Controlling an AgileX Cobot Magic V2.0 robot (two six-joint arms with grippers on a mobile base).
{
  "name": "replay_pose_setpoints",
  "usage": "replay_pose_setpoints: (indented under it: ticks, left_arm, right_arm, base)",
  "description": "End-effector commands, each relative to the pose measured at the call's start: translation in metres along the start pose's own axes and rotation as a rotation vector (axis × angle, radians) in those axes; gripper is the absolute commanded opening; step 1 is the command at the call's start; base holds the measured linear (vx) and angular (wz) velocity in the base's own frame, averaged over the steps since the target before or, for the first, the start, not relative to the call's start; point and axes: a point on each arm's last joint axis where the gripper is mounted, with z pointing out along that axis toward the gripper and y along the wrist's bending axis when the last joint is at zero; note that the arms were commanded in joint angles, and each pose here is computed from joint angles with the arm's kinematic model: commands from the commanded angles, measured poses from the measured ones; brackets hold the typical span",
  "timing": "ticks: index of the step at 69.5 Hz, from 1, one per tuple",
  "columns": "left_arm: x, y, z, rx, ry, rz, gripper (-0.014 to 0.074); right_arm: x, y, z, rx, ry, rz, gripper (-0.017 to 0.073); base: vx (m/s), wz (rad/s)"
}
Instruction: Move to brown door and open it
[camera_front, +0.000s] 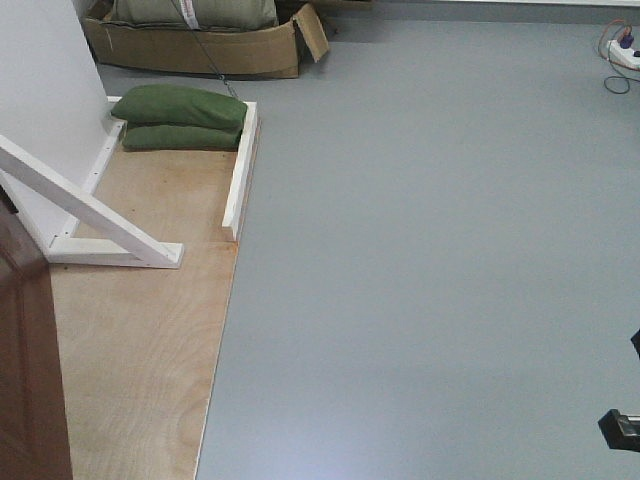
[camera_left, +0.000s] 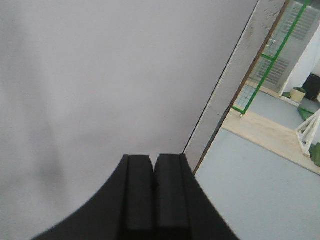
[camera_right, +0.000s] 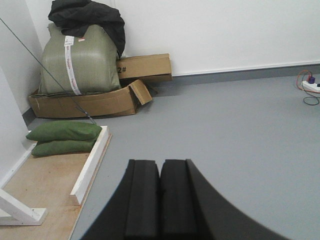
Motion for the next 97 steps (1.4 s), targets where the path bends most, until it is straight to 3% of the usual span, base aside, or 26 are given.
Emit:
replay_pose_setpoints:
  ticks: [1, 20, 31, 44, 56, 62, 70, 77, 97]
  left_arm:
    - [-0.01, 0.003, 0.002, -0.112, -0.044, -0.011, 0.0011]
    - [-0.008, -0.024, 0.001, 0.175, -0.03, -0.017, 0.0011]
    - [-0.01, -0.027, -0.003, 0.274, -0.02, -0.043, 0.0011]
    - [-0.013, -0.024, -0.01, 0.365, 0.02, -0.109, 0.0011]
    - [-0.018, -0.025, -0.017, 0.456, 0.001, -0.13, 0.0011]
    - [-0.019, -0.03, -0.02, 0.53, -0.005, -0.137, 0.0011]
    - [-0.02, -0.037, -0.023, 0.605, 0.015, -0.214, 0.0011]
    - [-0.016, -0.047, -0.024, 0.661, 0.039, -0.24, 0.0011]
    - [-0.018, -0.066, -0.042, 0.942, 0.041, -0.236, 0.0011]
  right_arm:
    - [-0.007, 0.0, -0.001, 0.001, -0.086, -0.014, 0.0]
    - [-0.007, 0.0, -0.001, 0.001, -0.086, -0.014, 0.0]
    - [-0.007, 0.0, -0.001, 0.001, -0.086, -0.014, 0.0]
    - [-0.007, 0.0, -0.001, 0.001, -0.086, -0.014, 0.0]
    - [-0.007, 0.0, -0.001, 0.001, -0.086, -0.014, 0.0]
    - [-0.007, 0.0, -0.001, 0.001, -0.086, -0.014, 0.0]
    - [-0.007, 0.0, -0.001, 0.001, -0.086, -0.014, 0.0]
    - [-0.007, 0.0, -0.001, 0.001, -0.086, -0.014, 0.0]
    - [-0.007, 0.0, -0.001, 0.001, -0.086, -0.014, 0.0]
  base:
    - [0.0, 0.0]
    - [0.0, 0.0]
    - [0.0, 0.0]
    - [0.0, 0.0]
    - [0.0, 0.0]
    - [0.0, 0.0]
    - [0.0, 0.0]
    - [0.0, 0.0]
    - [0.0, 0.0]
